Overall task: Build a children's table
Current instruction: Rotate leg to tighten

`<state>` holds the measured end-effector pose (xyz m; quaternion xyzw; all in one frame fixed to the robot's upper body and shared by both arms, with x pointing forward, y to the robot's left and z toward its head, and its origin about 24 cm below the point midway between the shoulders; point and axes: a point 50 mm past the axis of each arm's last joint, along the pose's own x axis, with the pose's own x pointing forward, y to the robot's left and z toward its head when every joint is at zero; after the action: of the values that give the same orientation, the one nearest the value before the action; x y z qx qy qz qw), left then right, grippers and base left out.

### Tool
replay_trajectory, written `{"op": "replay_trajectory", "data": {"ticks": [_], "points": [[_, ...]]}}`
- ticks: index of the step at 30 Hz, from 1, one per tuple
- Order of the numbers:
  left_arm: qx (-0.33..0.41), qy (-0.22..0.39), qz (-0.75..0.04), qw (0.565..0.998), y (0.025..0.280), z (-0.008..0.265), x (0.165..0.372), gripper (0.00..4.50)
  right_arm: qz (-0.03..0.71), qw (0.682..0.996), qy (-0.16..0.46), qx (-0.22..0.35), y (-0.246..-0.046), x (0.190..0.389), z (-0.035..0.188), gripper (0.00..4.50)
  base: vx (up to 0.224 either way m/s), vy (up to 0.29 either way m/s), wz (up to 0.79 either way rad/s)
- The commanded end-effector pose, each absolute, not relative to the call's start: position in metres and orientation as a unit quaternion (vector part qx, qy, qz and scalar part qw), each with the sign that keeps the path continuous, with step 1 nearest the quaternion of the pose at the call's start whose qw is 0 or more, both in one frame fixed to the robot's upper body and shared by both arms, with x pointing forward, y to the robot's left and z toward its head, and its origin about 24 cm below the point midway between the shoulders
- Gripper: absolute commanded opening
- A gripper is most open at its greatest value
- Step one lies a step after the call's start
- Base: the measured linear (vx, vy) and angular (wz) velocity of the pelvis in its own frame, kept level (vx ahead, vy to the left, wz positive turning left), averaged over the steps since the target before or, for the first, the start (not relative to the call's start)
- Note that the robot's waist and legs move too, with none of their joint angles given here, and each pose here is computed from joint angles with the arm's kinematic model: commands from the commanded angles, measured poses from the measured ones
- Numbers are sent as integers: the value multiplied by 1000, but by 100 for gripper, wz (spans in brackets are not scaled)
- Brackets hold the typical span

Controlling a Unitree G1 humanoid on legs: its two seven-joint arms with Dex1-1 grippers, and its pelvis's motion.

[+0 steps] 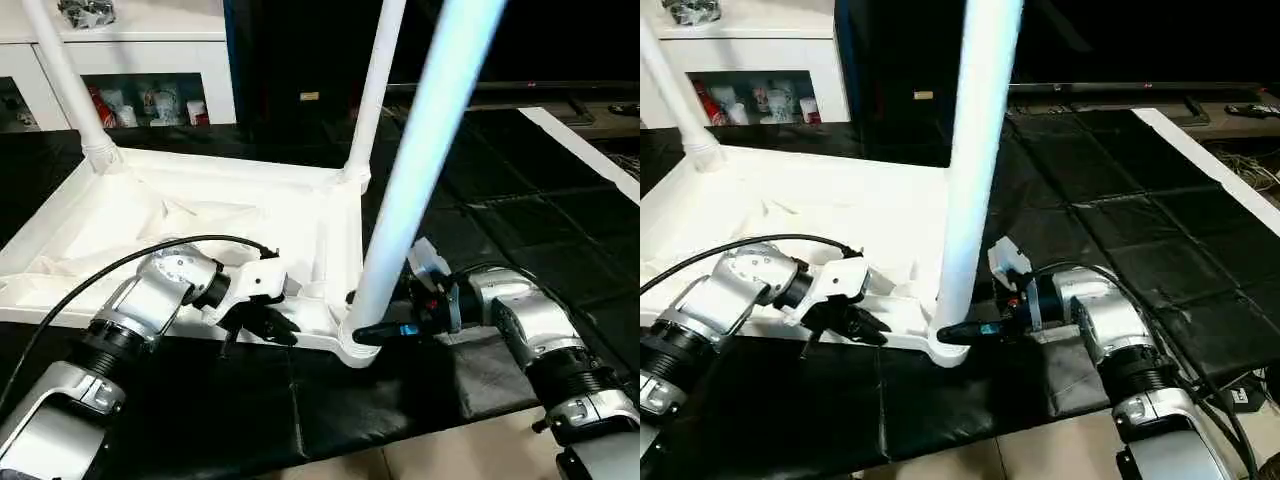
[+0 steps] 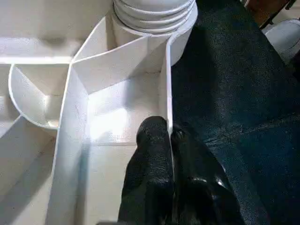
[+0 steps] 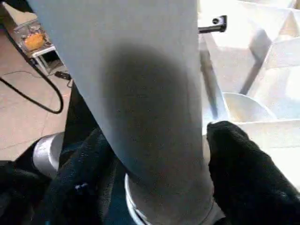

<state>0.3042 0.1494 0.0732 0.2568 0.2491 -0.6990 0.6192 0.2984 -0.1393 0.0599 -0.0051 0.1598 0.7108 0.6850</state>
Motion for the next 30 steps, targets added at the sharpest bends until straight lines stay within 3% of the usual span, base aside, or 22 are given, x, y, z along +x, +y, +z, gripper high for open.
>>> {"op": "replay_trajectory", "data": {"ticks": [1, 9, 13, 15, 17, 18, 19, 24, 26, 30], "points": [[267, 227, -728, 589, 138, 78, 300, 0, 714, 682, 157, -6, -141, 301, 64, 262, 0, 0, 0], [259, 232, -712, 610, 140, 76, 303, 0, 716, 680, 157, 13, -139, 296, 61, 217, 0, 0, 0], [228, 227, -661, 678, 132, 75, 314, 0, 657, 737, 155, 37, -132, 300, 54, 213, 0, 0, 0], [230, 226, -653, 686, 131, 75, 315, 0, 645, 746, 161, 34, -131, 301, 52, 211, 0, 0, 0], [179, 234, -576, 762, 113, 74, 327, 0, 521, 838, 159, 32, -118, 315, 42, 211, 0, 0, 0], [177, 235, -574, 764, 112, 74, 327, 0, 516, 841, 159, 33, -117, 316, 42, 208, 0, 0, 0], [156, 235, -555, 783, 103, 73, 330, 0, 473, 864, 160, 57, -109, 322, 42, 204, 0, 0, 0], [125, 232, -509, 819, 83, 73, 338, 0, 392, 898, 182, 87, -93, 330, 39, 201, 0, 0, 0], [109, 224, -485, 838, 70, 77, 343, 0, 364, 910, 190, 65, -83, 332, 37, 201, 0, 0, 0], [108, 221, -485, 839, 63, 80, 343, 0, 356, 912, 190, 70, -78, 332, 37, 201, 0, 0, 0]]}}
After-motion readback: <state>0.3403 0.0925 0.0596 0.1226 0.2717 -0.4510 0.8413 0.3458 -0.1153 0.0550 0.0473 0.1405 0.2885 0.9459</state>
